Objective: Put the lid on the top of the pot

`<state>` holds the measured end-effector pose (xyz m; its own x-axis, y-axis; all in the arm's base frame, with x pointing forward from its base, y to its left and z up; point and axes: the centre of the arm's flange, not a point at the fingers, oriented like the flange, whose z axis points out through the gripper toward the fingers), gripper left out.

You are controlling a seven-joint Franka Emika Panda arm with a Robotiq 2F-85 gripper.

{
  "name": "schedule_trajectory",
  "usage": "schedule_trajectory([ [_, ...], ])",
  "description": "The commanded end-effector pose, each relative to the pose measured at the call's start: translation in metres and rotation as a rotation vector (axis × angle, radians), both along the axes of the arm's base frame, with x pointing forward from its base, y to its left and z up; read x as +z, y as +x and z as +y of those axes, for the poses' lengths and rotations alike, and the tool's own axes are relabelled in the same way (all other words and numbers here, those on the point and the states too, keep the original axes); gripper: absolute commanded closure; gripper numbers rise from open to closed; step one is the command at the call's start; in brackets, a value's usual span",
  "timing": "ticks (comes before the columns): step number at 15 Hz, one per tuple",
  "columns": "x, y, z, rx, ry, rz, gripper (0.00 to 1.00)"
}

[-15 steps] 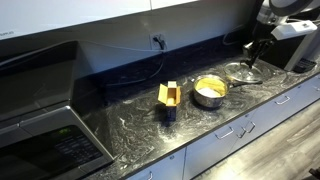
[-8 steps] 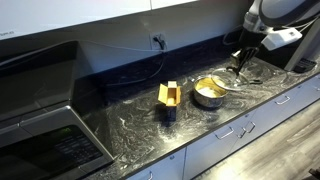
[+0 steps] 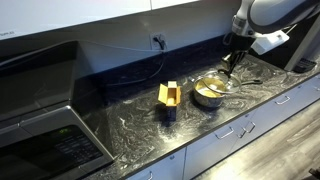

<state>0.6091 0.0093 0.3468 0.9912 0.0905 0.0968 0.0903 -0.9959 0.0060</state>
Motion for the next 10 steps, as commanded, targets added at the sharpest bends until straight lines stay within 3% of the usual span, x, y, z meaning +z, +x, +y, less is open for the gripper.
schedule_trajectory([
  [1, 0.005, 0.022, 0.006, 0.007, -0.027, -0.027, 0.96],
  [10, -0.017, 0.05, 0.008, 0.028, -0.026, -0.031, 0.96],
])
